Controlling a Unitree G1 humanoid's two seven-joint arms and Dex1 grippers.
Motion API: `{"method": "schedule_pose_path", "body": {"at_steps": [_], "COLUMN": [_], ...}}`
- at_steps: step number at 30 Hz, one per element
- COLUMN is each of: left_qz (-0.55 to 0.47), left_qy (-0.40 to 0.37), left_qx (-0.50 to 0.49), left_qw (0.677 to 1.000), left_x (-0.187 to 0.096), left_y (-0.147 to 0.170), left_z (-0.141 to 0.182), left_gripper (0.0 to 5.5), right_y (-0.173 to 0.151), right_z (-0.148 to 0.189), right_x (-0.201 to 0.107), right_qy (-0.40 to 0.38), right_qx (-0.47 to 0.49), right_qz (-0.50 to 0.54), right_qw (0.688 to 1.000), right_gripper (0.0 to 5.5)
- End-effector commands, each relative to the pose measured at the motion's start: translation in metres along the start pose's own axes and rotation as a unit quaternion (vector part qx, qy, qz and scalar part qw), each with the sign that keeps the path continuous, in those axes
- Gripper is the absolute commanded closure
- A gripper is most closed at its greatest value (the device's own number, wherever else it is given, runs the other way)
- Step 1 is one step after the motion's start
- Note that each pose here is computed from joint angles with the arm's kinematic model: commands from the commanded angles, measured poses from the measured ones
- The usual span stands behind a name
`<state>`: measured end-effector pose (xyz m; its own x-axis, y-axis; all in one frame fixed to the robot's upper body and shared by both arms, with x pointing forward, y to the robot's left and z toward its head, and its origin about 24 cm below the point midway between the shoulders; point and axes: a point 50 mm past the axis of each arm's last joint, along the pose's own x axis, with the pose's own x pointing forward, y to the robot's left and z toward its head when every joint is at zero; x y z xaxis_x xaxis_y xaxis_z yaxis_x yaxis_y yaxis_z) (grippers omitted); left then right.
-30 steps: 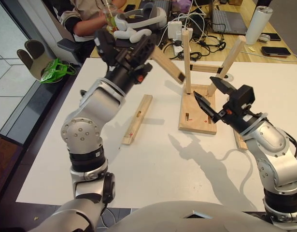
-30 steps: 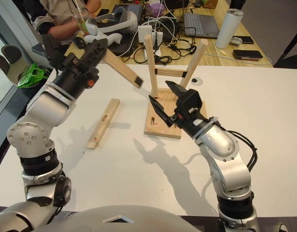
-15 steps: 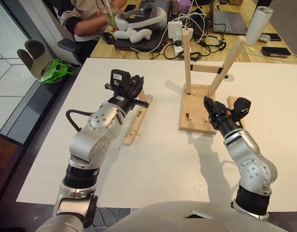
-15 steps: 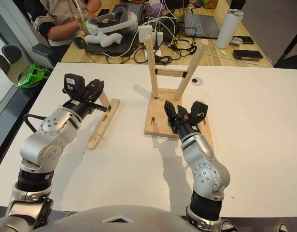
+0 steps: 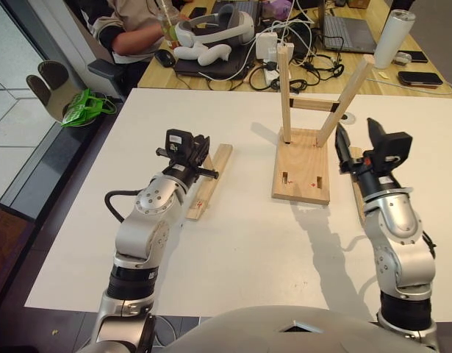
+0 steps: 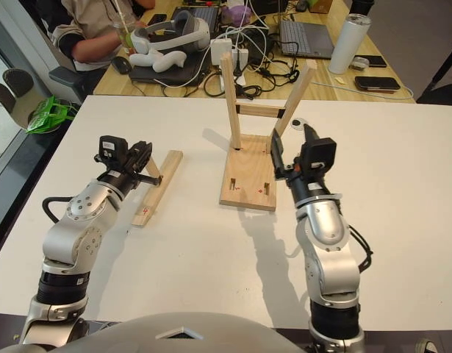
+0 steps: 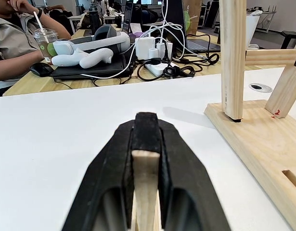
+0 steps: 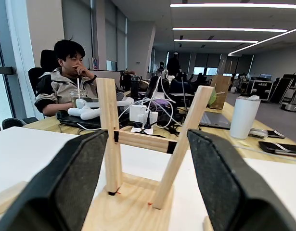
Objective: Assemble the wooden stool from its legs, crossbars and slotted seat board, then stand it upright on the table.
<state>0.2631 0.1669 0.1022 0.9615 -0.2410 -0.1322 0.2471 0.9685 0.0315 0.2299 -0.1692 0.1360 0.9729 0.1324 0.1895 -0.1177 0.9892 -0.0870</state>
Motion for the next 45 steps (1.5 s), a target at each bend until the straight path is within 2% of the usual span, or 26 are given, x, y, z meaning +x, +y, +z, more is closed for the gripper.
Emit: {"method": "schedule_pose_path", "body": {"at_steps": [1,11,17,20,24,36,45], "left_qz": [0.007,0.001,-0.005,-0.007,-0.007,0.006,0.044], "left_qy": [-0.011,-0.024,-0.020,-0.019,-0.015,0.007,0.064], "left_qx": [0.009,-0.003,0.009,0.012,0.012,0.018,-0.023], "left_qw": [1.000,1.000,1.000,1.000,1.000,1.000,0.997], "left_x": [0.001,0.010,0.011,0.013,0.012,0.010,-0.001], "left_y": [0.003,-0.004,-0.005,-0.005,-0.004,0.002,0.009], "left_z": [0.002,0.004,0.002,0.001,-0.001,-0.013,-0.033], "left_gripper": [5.08,5.08,5.08,5.08,5.08,5.08,5.08], "right_y": [-0.014,0.004,0.040,0.057,0.058,0.056,0.055], "right_z": [0.000,0.001,0.006,-0.008,-0.019,-0.024,-0.024], "right_x": [0.000,-0.006,0.000,0.003,0.004,0.003,0.003], "right_qy": [-0.015,-0.019,-0.024,0.009,0.035,0.045,0.049], "right_qx": [-0.030,0.055,0.139,0.173,0.195,0.206,0.209], "right_qz": [0.001,0.040,0.045,0.047,0.034,0.025,0.021], "right_qw": [0.999,0.998,0.989,0.984,0.980,0.977,0.976], "right_gripper": [2.44,2.44,2.44,2.44,2.44,2.44,2.44]}}
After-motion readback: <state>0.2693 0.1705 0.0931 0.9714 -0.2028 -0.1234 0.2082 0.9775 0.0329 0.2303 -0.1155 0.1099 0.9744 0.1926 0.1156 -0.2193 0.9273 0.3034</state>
